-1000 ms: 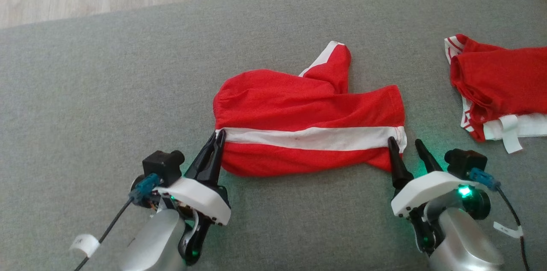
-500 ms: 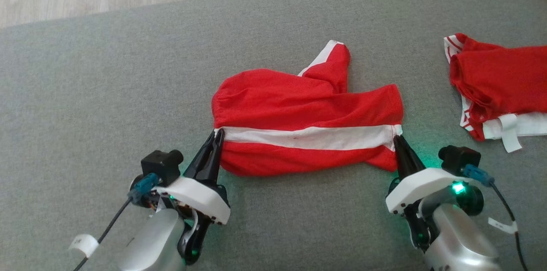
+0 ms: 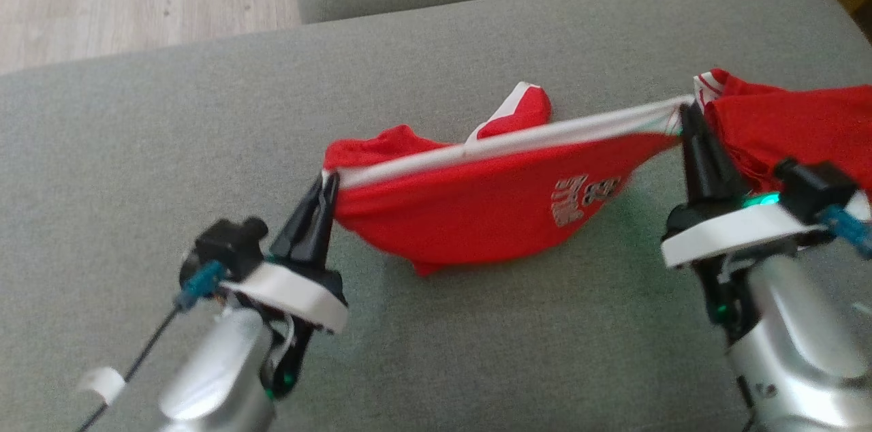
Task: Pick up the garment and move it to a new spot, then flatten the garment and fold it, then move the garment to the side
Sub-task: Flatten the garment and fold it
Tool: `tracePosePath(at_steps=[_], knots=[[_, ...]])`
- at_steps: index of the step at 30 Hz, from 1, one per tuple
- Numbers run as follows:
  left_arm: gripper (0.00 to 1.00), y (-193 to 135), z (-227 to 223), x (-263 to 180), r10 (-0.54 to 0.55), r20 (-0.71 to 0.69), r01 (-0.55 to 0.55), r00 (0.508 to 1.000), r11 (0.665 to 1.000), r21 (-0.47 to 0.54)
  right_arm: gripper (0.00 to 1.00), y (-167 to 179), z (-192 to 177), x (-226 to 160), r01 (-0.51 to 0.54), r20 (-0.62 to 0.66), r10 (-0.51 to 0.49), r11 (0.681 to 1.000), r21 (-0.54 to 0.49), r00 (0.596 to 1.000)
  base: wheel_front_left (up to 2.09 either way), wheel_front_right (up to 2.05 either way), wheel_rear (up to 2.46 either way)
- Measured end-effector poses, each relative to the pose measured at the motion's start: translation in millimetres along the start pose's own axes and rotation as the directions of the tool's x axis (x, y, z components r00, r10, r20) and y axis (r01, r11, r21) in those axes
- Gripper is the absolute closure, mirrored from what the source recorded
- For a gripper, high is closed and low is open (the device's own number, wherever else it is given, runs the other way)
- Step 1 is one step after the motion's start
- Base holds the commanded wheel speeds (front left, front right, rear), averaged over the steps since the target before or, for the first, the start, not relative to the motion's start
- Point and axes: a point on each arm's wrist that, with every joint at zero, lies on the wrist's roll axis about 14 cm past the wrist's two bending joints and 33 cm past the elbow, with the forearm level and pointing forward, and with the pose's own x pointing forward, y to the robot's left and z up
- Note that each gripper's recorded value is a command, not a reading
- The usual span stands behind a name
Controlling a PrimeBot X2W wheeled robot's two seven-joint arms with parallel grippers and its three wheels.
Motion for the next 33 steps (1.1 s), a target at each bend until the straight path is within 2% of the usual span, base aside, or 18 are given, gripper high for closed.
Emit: tracePosePath(at_steps=[2, 3, 7, 13, 18, 22, 26, 29, 33], knots=[[1.0, -2, 24, 4, -0.026, 0.056, 0.023, 0.998, 0.999, 0.047, 1.0, 3, 23, 1, -0.031, 0.061, 0.033, 0.999, -0.04, 0.998, 0.0, 0.0, 0.0], [1.0, -2, 24, 4, -0.026, 0.056, 0.023, 0.998, 0.999, 0.047, 1.0, 3, 23, 1, -0.031, 0.061, 0.033, 0.999, -0.04, 0.998, 0.0, 0.0, 0.0], [1.0, -11, 87, 9, -0.084, 0.199, 0.056, 0.976, 0.988, 0.145, 1.0, 15, 70, 2, -0.089, 0.171, 0.111, 0.988, -0.13, 0.979, 0.0, 0.0, 0.0], [1.0, -30, 178, -3, -0.137, 0.382, 0.04, 0.914, 0.967, 0.251, 1.0, 45, 167, 2, -0.142, 0.369, 0.235, 0.955, -0.262, 0.899, 0.0, 0.0, 0.0], [1.0, -50, 241, -25, -0.165, 0.509, 0.007, 0.845, 0.955, 0.297, 1.0, 59, 214, -12, -0.134, 0.461, 0.273, 0.941, -0.311, 0.844, 0.0, 0.0, 0.0], [1.0, -60, 264, -41, -0.174, 0.549, -0.011, 0.818, 0.948, 0.317, 1.0, 66, 235, -22, -0.12, 0.499, 0.287, 0.933, -0.34, 0.817, 0.0, 0.0, 0.0], [1.0, -63, 271, -48, -0.172, 0.551, -0.02, 0.817, 0.945, 0.325, 1.0, 74, 244, -28, -0.116, 0.513, 0.294, 0.93, -0.35, 0.806, 0.0, 0.0, 0.0], [1.0, -58, 266, -45, -0.155, 0.526, -0.027, 0.836, 0.946, 0.323, 1.0, 70, 233, -25, -0.11, 0.481, 0.279, 0.931, -0.349, 0.831, 0.0, 0.0, 0.0], [1.0, -42, 242, -29, -0.112, 0.441, -0.021, 0.89, 0.958, 0.286, 1.0, 62, 215, -12, -0.11, 0.426, 0.249, 0.94, -0.323, 0.87, 0.0, 0.0, 0.0]])
